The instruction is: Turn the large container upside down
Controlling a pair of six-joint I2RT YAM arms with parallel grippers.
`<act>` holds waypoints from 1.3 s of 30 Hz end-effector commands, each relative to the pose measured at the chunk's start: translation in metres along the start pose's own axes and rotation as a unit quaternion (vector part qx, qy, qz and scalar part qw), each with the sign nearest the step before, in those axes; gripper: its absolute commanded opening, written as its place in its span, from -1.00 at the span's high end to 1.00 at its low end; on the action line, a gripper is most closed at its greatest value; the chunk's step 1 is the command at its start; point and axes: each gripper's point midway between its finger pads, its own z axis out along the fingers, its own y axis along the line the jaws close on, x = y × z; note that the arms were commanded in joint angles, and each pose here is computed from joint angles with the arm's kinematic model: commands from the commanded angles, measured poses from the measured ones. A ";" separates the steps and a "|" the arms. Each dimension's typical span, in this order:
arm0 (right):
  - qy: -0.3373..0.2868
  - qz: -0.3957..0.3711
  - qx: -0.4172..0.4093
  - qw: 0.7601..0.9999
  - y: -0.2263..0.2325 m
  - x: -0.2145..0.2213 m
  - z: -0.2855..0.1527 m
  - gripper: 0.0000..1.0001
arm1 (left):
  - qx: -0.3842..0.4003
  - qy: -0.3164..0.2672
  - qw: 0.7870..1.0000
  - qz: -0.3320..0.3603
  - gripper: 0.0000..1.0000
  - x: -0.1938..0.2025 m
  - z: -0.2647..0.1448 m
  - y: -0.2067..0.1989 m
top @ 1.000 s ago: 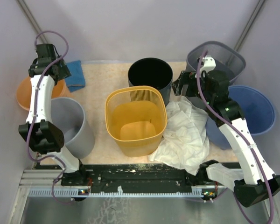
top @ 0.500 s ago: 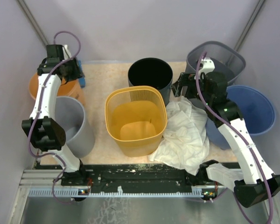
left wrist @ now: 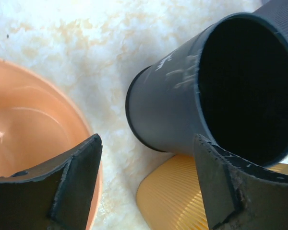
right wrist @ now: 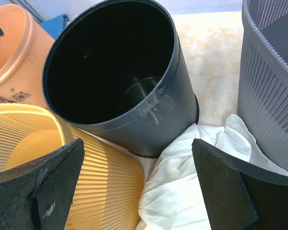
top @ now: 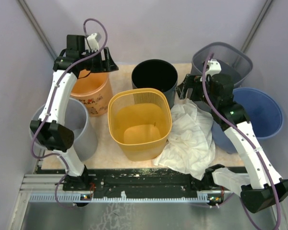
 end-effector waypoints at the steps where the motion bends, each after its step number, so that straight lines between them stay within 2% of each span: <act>1: -0.036 0.002 -0.016 0.999 0.011 -0.024 -0.010 -0.88 | 0.008 -0.056 0.997 0.043 -0.67 -0.037 -0.045 -0.038; 4: -0.038 0.004 -0.017 0.999 0.011 -0.024 -0.009 -0.88 | -0.031 -0.090 0.994 0.048 -0.75 -0.047 -0.078 -0.038; 7: -0.039 0.007 -0.022 0.999 0.013 -0.024 -0.007 -0.88 | -0.081 -0.099 0.991 0.041 -0.75 -0.043 -0.102 -0.028; 10: -0.037 0.009 -0.030 0.999 0.016 -0.023 -0.004 -0.88 | -0.127 -0.085 0.988 0.026 -0.75 -0.023 -0.119 -0.015; 15: -0.036 0.007 -0.029 0.999 0.015 -0.023 -0.001 -0.88 | -0.128 -0.072 0.989 0.005 -0.77 0.014 -0.139 -0.018; 19: -0.027 0.008 -0.038 0.999 0.018 -0.021 0.006 -0.88 | -0.065 -0.055 0.996 0.006 -0.79 0.032 -0.142 -0.047; 25: -0.020 0.012 -0.044 0.999 0.020 -0.018 0.008 -0.88 | -0.048 0.038 0.998 -0.028 -0.81 0.095 -0.122 -0.052; 31: -0.015 0.013 -0.039 0.999 0.017 -0.012 0.008 -0.88 | -0.148 0.054 0.986 -0.053 -0.86 0.126 -0.129 -0.014; 36: -0.011 0.013 -0.037 0.999 0.015 -0.009 0.011 -0.88 | -0.212 0.095 0.970 -0.079 -0.87 0.159 -0.137 0.009; 39: -0.007 0.014 -0.039 0.999 0.015 -0.007 0.014 -0.88 | -0.252 0.086 0.960 -0.083 -0.90 0.160 -0.146 0.021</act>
